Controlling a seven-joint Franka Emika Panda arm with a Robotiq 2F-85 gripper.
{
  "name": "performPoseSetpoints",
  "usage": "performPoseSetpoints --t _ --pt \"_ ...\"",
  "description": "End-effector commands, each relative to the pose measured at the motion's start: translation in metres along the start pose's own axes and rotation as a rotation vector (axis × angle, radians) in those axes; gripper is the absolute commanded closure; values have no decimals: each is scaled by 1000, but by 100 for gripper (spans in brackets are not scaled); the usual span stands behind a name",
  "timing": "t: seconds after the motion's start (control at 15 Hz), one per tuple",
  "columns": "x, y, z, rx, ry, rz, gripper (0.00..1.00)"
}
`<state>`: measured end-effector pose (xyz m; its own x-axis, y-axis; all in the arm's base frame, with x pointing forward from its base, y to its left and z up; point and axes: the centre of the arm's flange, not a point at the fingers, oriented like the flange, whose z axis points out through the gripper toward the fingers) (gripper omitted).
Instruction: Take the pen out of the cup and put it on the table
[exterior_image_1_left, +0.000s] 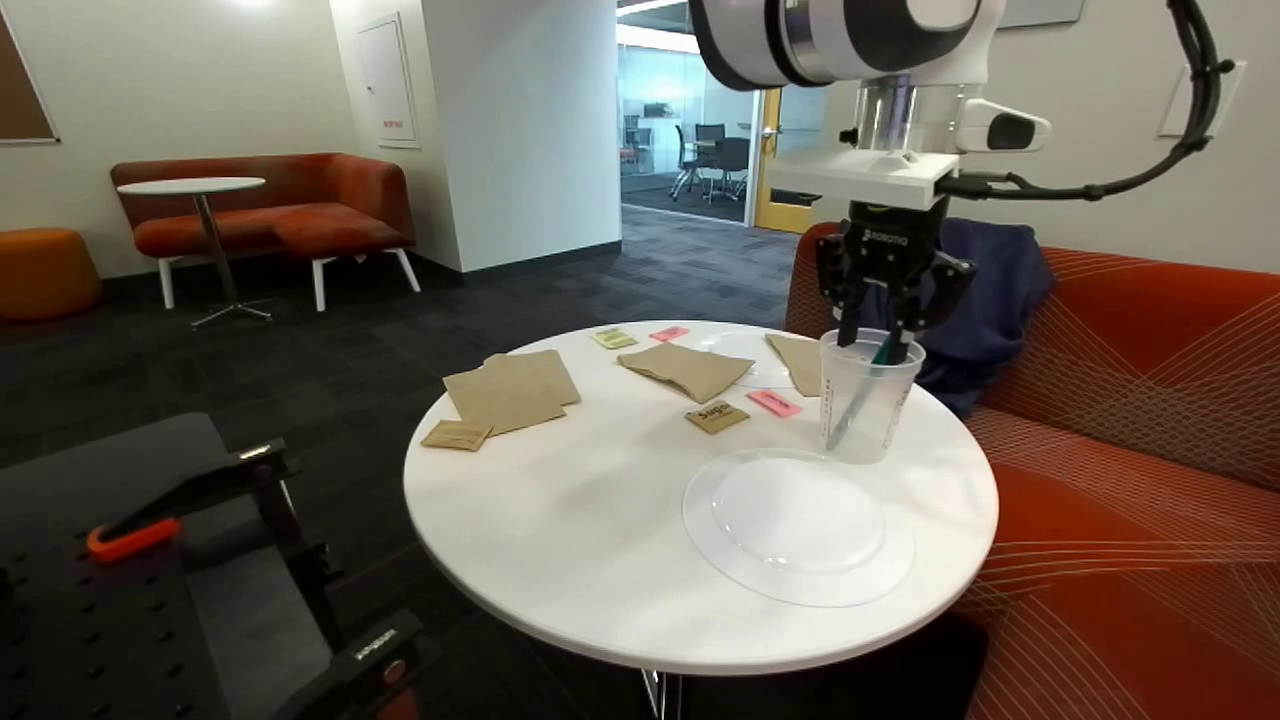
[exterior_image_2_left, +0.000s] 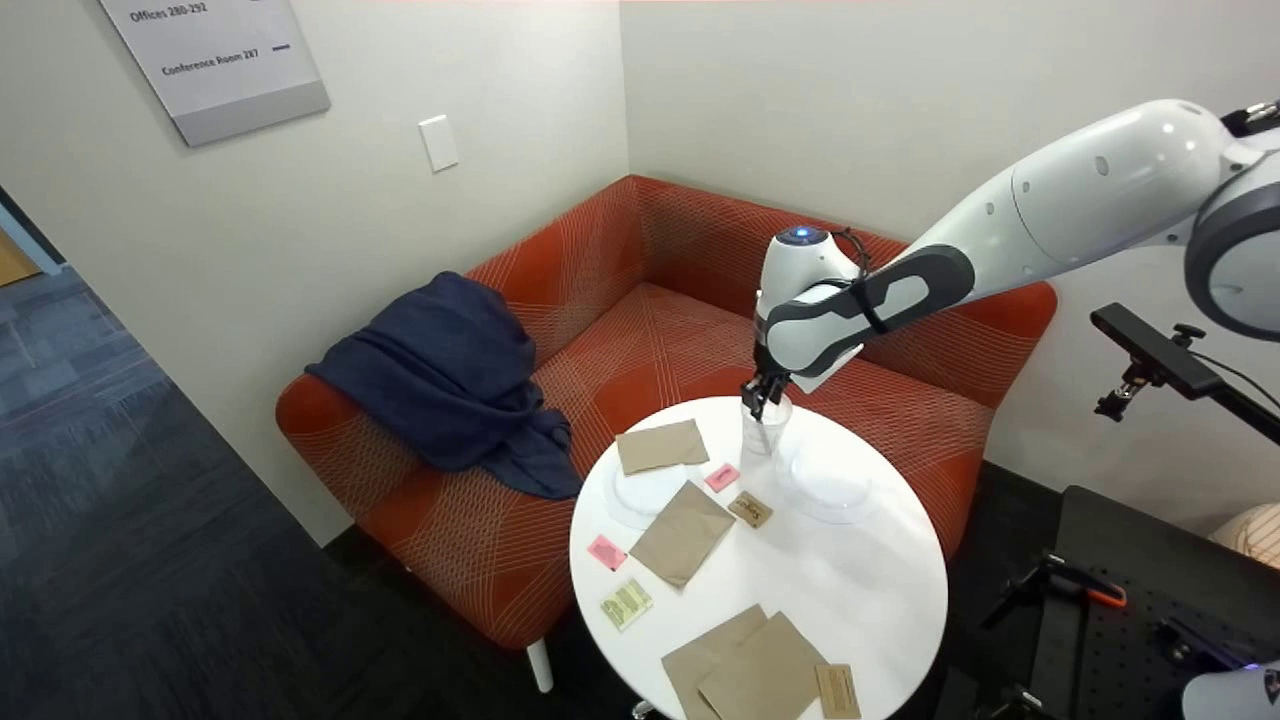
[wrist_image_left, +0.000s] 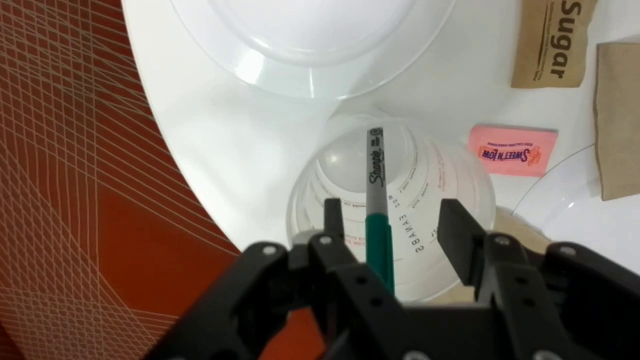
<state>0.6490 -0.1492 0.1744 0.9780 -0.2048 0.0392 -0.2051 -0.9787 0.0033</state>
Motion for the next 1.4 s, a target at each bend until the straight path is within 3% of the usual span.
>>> performPoseSetpoints --t 0.0,0.53,0.6,0.67,0.8,1.0,1.33 --pt "15 2 4 20 -28 -14 46" --pt "25 2 22 12 -30 -30 47" --pt "25 2 24 12 -30 -31 53" --pt "26 2 26 9 -29 -33 73" --pt "27 1 29 6 -28 -37 79" --pt "27 -2 32 4 -29 -53 99" --pt "10 -13 27 -13 -17 -65 96"
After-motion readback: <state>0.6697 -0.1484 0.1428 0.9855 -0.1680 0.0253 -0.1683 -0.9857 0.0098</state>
